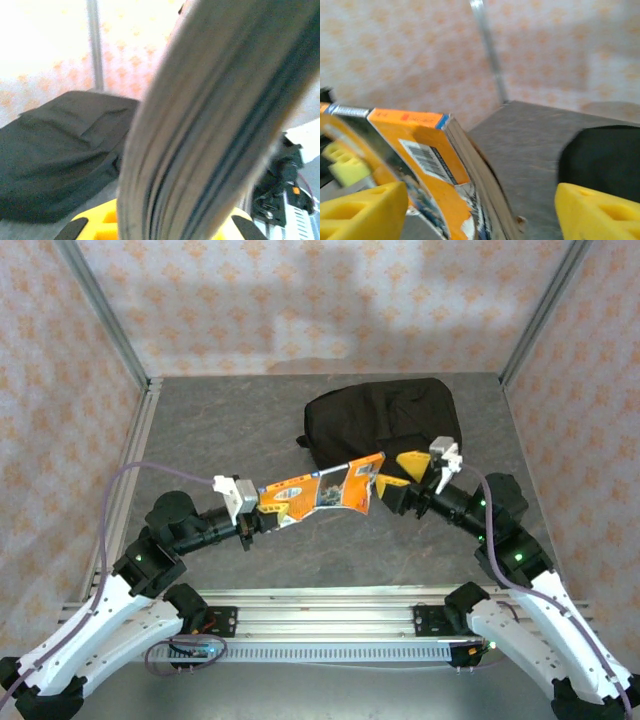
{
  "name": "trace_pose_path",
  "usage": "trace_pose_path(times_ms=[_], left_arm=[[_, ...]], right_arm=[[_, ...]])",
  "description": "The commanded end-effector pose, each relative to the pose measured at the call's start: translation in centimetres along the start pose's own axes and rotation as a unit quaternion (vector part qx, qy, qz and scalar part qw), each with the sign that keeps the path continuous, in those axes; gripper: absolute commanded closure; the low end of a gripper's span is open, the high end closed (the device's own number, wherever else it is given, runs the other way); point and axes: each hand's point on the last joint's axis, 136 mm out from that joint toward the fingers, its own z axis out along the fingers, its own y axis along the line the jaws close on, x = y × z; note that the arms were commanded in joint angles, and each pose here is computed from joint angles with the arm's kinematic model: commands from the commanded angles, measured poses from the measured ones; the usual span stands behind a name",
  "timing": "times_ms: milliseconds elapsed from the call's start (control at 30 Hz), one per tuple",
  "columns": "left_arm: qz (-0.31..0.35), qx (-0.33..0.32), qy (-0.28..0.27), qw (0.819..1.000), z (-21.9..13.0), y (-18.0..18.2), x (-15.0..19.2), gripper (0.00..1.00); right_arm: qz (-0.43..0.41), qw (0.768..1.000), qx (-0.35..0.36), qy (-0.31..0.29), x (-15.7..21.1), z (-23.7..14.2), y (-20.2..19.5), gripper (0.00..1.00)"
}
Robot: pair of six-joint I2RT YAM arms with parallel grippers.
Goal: Pack the student bag
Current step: Move the student bag to the center of the table.
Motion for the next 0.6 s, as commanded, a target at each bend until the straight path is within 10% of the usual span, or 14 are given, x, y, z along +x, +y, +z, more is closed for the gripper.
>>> trace_pose_path(times_ms=[0, 200, 333, 567], left_arm=[[-0.134, -0.216, -0.009, 0.967, -1.9, 7.1, -2.0, 1.00], [-0.258, -0.400, 0.086, 0.875, -5.4, 13.3, 0.8, 1.00], [-0.278, -0.433, 0.066, 0.855, -6.5, 14.3, 1.6, 1.00], [-0.259, -0.454, 0.085, 0.848, -7.6, 14.5, 2.3, 1.00]], right_arm=[[0.025, 0.982, 0.185, -0.022, -2.7, -1.2, -5.7, 0.20], [0.022, 0.940, 0.312, 0.133, -0.6, 1.9, -10.7, 0.31], [0.050, 0.931, 0.334, 0.135, 0.5, 5.8, -13.0, 0.38], [0.112, 0.871, 0.349, 0.328, 8.9, 14.6, -16.6, 0.33]])
